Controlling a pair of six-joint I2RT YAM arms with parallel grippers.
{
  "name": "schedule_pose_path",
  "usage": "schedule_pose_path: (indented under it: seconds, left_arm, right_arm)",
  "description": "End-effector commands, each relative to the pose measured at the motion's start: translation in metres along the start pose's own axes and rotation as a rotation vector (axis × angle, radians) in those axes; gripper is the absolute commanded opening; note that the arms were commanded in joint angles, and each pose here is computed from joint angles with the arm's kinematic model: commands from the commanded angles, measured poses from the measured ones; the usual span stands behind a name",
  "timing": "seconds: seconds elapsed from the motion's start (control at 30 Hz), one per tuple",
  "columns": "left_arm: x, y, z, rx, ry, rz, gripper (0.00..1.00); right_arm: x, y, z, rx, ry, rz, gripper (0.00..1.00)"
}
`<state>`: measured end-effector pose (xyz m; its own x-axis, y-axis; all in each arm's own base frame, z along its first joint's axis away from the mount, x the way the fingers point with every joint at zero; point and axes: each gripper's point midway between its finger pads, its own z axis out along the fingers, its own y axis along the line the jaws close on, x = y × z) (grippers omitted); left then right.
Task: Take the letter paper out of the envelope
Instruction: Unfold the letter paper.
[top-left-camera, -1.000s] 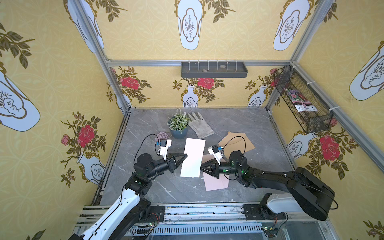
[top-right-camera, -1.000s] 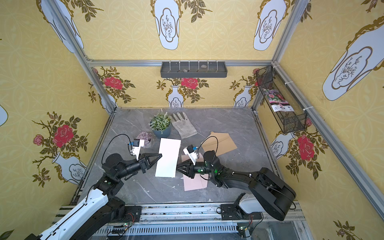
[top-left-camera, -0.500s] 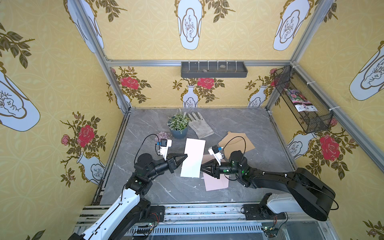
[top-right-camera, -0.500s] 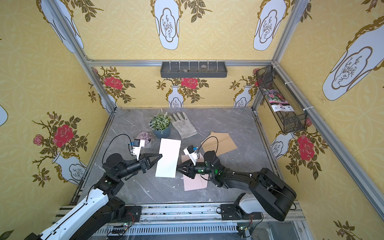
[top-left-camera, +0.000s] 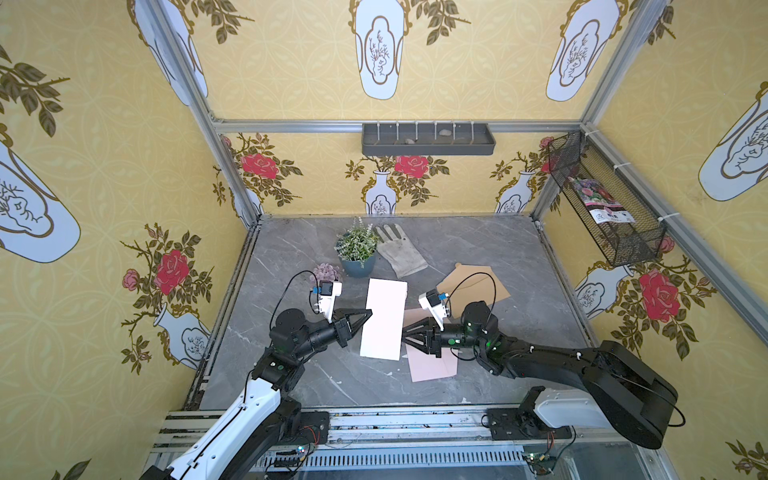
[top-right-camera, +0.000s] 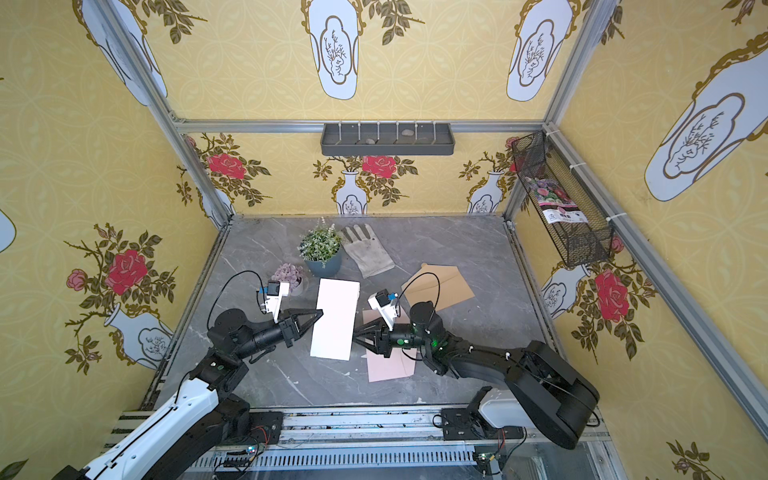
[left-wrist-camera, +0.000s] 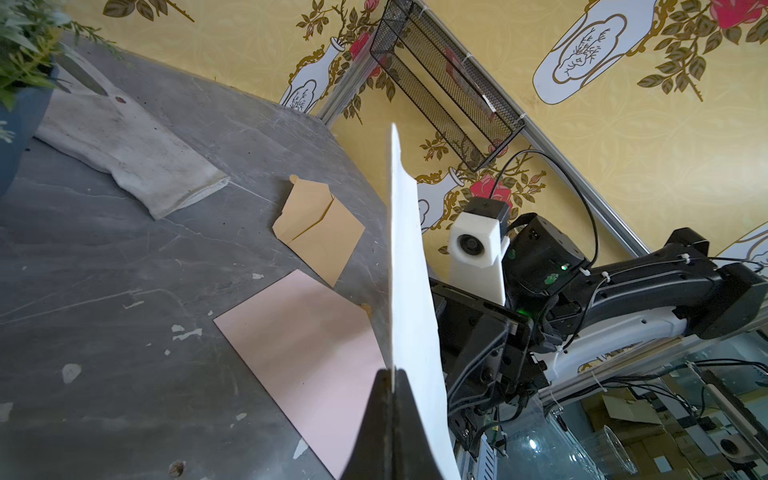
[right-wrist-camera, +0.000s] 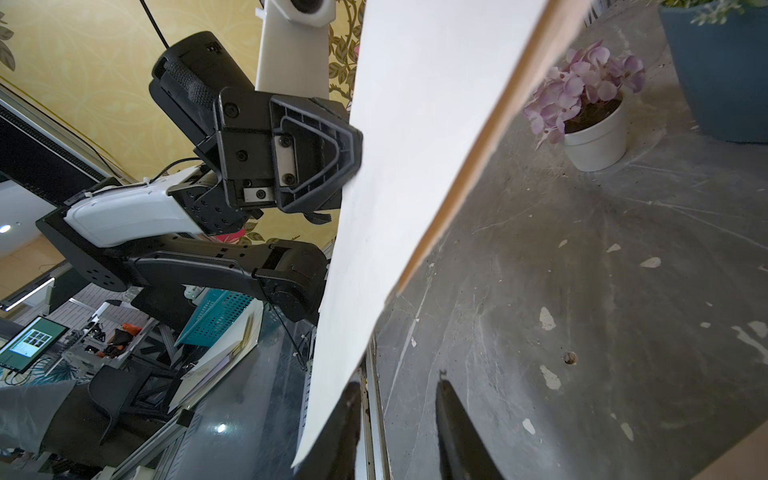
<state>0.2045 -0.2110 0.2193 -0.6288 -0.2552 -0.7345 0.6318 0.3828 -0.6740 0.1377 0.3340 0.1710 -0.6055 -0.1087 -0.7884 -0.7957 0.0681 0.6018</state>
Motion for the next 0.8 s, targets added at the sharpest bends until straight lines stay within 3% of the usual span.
schedule_pose_path:
  seconds: [0.0,0.77]
  left_arm:
    - [-0.0023,-0.004,-0.0003,0.02,-0.01,0.02,0.0]
    - [-0.0008,-0.0039,-0.0014,0.022,-0.012,0.017,0.0]
  right_arm:
    - [0.0013,0.0004,0.0004,-0.005,0.004,-0.005,0.32]
    - [0.0029,-0.0056,-0.0044,0.02,0.007,0.001,0.32]
